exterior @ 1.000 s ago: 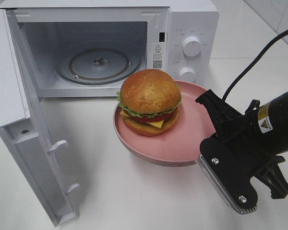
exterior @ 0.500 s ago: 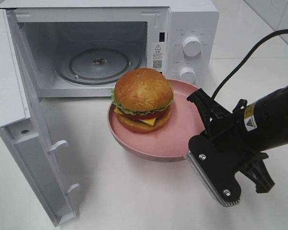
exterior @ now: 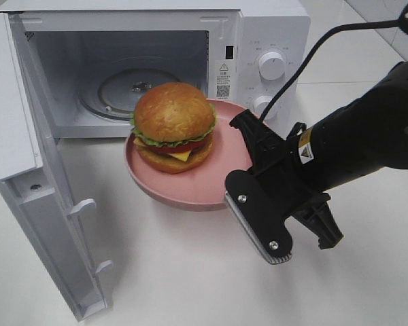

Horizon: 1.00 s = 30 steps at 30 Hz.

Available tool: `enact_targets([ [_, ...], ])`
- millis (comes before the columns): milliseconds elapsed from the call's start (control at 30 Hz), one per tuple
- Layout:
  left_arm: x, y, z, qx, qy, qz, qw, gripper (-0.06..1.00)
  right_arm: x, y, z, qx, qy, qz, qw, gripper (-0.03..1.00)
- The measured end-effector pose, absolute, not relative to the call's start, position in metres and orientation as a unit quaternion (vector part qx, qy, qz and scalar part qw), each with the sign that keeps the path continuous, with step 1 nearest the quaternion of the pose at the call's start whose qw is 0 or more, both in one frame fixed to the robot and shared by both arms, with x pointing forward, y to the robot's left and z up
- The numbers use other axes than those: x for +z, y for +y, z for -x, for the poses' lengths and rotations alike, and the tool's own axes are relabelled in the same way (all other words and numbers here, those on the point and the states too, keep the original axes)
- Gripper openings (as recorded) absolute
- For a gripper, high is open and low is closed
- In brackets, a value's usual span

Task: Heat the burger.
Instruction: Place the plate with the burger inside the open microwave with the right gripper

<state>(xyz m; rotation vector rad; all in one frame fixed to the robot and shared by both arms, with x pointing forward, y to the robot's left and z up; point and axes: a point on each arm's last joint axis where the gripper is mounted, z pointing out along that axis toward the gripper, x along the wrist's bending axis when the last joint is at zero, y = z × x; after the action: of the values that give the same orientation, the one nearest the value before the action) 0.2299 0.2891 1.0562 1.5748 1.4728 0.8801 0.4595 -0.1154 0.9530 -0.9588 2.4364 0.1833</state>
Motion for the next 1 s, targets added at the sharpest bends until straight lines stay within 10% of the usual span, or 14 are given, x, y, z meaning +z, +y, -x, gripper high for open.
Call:
enact_targets([
  [1000,1.056,0.289,-0.23,0.347,0.581,-0.621,0.395,0.98,0.956,-0.072,-0.502,0.081,0.896,0.345,0.268,0.04],
])
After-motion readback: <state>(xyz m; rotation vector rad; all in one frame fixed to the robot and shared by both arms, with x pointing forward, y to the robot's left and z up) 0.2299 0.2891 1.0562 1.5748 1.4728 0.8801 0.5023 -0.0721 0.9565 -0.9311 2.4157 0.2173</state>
